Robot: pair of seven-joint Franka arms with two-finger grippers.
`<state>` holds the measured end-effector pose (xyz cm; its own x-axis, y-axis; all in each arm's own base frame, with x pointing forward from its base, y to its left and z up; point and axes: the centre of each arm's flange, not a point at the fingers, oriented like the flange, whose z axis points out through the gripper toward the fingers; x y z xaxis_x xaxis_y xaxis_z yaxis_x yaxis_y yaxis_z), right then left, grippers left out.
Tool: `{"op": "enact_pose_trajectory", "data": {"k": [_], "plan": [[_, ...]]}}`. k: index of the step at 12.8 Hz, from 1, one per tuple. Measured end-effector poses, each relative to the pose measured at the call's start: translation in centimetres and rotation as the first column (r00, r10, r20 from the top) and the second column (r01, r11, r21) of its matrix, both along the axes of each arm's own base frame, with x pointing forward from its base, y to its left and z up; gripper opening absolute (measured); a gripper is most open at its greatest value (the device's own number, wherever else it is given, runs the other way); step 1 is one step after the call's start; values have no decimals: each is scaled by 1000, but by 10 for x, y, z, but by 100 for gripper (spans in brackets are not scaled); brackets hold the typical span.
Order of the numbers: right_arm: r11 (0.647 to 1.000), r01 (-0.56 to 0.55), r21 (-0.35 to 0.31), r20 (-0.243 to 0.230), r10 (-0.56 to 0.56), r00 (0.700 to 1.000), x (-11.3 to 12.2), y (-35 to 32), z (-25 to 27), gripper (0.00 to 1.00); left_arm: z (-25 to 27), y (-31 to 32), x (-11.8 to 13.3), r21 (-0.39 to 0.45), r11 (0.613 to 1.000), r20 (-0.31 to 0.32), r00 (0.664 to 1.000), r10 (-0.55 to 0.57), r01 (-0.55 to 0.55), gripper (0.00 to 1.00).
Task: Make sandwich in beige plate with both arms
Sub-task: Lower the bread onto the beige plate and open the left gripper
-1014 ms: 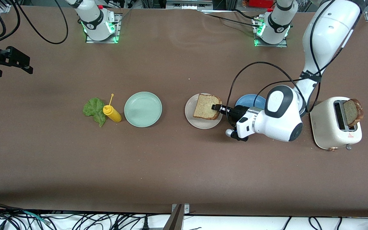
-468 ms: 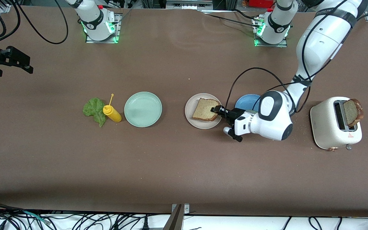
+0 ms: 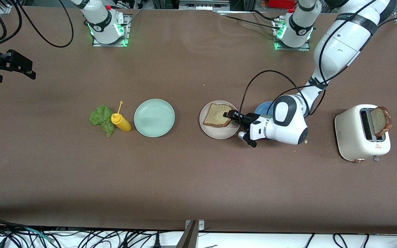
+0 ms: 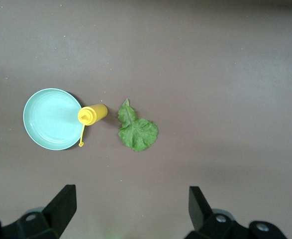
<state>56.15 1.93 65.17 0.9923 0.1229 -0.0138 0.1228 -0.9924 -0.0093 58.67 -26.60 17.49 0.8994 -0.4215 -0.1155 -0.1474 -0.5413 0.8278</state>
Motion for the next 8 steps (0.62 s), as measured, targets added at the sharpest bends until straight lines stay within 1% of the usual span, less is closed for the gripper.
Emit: {"op": "enact_pose_trajectory", "data": {"k": [1,2,3,4,5,7,8], "plan": [[1000,0,0,0,0,1000,0,0,0,100,0,1,1,0,1000,2,1000,3,-3,33],[1000,0,0,0,0,1000,0,0,0,100,1,3,2,0,1000,6,1000,6,-6,44],[1000,0,0,0,0,1000,0,0,0,100,3,6,4,-1,1000,10,1000,9,-9,58],[1000,0,0,0,0,1000,0,0,0,100,5,9,6,-1,1000,18,1000,13,-13,70],[1000,1,0,0,-1,1000,0,0,0,100,8,12,9,7,1000,38,999,2,-2,78],[1000,1,0,0,-1,1000,0,0,0,100,16,21,14,64,996,101,993,-60,54,99],[1000,1,0,-2,-1,1000,0,0,-1,100,22,26,17,97,992,131,987,-92,79,100]]}}
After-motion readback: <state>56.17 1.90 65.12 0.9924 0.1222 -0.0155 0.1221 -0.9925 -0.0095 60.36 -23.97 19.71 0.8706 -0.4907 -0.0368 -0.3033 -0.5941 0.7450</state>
